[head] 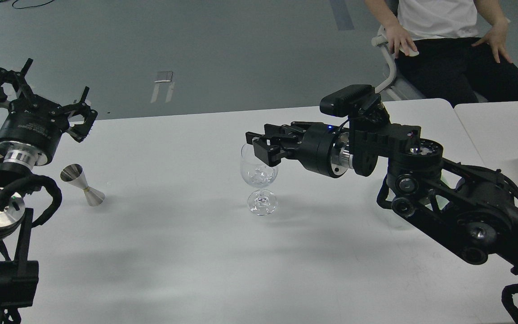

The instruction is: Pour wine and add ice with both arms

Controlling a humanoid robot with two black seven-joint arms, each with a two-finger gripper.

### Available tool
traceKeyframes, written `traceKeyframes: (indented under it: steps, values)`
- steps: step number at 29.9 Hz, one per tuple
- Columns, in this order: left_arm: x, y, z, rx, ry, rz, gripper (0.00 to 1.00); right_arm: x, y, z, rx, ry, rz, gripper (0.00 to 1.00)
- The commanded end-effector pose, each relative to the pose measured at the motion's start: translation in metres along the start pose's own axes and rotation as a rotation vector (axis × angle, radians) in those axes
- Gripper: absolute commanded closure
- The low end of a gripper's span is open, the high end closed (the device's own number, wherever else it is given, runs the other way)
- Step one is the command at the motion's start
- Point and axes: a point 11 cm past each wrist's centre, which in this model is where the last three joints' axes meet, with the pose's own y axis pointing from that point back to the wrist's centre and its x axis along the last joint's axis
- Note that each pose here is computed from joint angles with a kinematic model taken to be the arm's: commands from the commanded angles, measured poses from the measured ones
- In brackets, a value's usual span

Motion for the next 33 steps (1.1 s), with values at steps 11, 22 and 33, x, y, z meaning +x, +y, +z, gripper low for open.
traceKeyframes:
  steps: [11, 22, 33]
  values:
    - [0.01, -0.001, -0.005, 0.015, -0.002, 0.005, 0.02, 0.094, 0.015, 0.015, 0.11, -0.457, 0.398, 0.0]
    - [0.017, -0.002, -0.008, 0.022, -0.004, 0.001, 0.02, 0.129, 0.053, 0.088, 0.211, -1.006, 0.688, 0.0]
    - [0.026, -0.002, -0.013, 0.028, 0.0, 0.014, 0.02, 0.115, 0.088, 0.181, 0.336, -1.574, 0.932, 0.0]
